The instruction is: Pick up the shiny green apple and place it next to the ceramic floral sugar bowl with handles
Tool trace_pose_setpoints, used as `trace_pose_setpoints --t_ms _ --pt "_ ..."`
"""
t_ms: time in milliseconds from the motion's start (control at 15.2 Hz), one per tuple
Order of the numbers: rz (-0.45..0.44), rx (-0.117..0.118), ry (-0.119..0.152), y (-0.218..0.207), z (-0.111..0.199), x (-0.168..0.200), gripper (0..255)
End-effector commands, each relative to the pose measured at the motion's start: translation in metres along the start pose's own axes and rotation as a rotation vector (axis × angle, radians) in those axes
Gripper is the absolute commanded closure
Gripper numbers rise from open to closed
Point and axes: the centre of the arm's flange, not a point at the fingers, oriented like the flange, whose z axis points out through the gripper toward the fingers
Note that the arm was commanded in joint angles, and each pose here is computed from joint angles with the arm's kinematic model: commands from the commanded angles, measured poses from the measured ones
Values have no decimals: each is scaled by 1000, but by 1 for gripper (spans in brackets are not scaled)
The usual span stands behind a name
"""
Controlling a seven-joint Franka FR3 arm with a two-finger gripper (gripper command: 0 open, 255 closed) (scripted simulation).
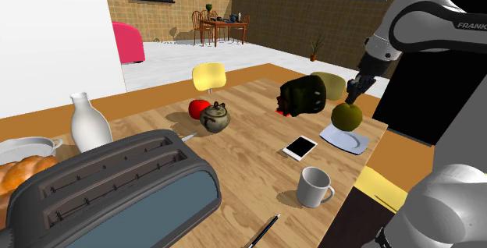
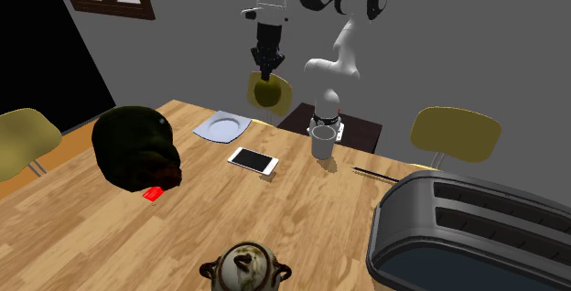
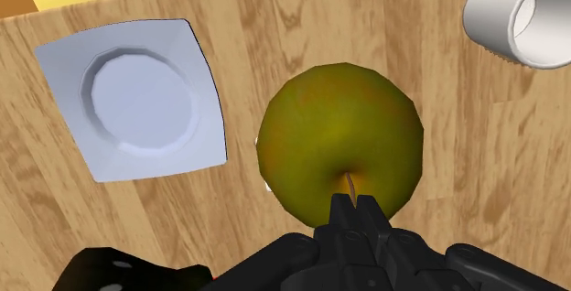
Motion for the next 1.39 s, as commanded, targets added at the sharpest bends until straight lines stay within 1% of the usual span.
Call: trace_pose_setpoints --t_ms 0,330,1320 --pt "0 0 0 1 -11 2 255" --pt "0 0 0 1 -35 7 255" --pt "0 0 0 -159 -15 122 255"
